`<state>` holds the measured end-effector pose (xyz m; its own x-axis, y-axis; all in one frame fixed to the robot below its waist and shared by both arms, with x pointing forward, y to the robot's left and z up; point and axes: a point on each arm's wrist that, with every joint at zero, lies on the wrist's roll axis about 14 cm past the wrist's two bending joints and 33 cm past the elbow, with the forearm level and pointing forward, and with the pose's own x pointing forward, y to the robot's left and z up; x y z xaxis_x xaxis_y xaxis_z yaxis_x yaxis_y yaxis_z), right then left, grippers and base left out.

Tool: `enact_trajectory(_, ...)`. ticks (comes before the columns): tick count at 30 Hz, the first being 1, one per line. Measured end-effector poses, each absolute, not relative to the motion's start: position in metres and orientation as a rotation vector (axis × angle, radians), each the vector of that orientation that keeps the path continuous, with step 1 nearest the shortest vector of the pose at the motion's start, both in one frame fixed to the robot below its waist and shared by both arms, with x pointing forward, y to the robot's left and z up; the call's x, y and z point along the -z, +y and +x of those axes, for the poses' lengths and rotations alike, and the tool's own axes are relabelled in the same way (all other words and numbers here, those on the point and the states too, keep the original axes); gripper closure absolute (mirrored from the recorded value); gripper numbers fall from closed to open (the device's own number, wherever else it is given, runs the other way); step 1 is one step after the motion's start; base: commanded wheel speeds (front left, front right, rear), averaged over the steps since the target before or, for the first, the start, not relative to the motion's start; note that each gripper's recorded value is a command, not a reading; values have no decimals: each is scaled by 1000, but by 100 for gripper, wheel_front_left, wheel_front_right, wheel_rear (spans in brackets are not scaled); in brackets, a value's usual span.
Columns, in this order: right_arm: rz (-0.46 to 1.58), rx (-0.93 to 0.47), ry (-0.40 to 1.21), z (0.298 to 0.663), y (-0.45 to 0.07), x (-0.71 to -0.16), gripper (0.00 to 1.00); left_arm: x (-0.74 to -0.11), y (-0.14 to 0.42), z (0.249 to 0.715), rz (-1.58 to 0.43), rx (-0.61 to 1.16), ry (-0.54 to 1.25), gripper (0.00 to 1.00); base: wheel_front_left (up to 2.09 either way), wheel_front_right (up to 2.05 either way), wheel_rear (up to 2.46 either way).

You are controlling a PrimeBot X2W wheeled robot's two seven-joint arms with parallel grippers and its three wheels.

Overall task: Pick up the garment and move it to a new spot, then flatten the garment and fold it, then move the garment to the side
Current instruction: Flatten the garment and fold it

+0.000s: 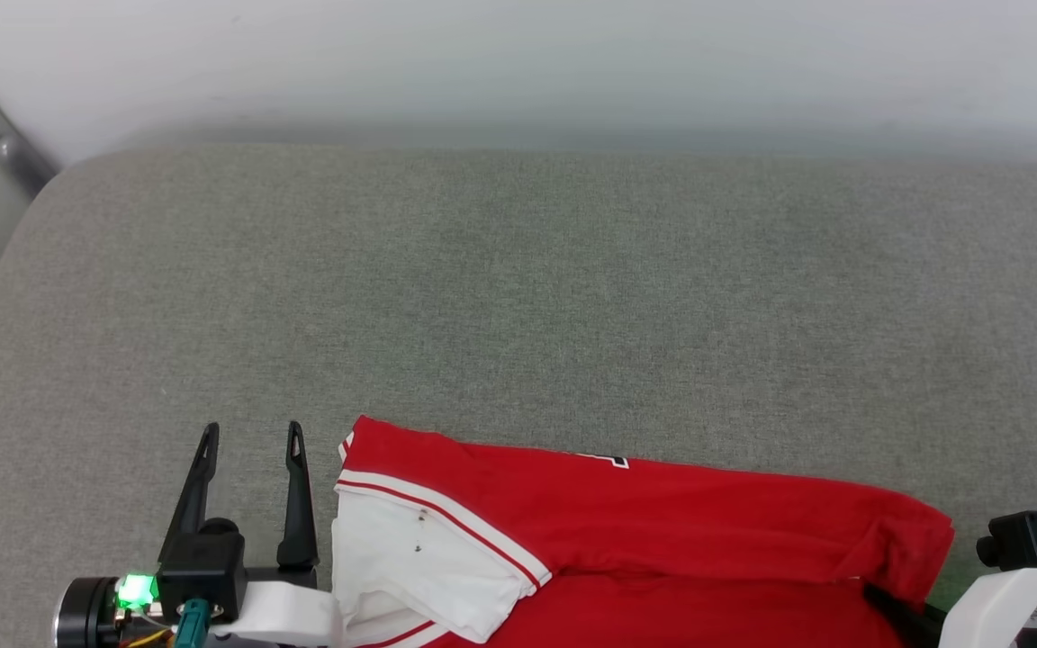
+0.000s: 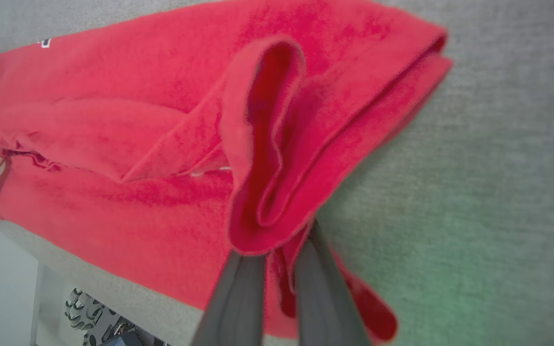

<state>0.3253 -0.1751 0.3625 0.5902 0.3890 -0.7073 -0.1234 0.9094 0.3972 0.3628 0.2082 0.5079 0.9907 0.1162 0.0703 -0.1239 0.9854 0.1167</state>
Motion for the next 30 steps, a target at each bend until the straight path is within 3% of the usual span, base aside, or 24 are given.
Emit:
enact_trajectory(7,304,-272,820,335,-193,-377,100,-509,206,353,115,-129,-76,0,0,0,0)
enact_trajectory(22,193,-27,773,334,-313,-410,100,-515,198,347,112,-98,-102,0,0,0,0)
enact_trajectory(30,137,-146,699,340,-284,-437,100,-516,198,342,119,-93,-109,0,0,0,0)
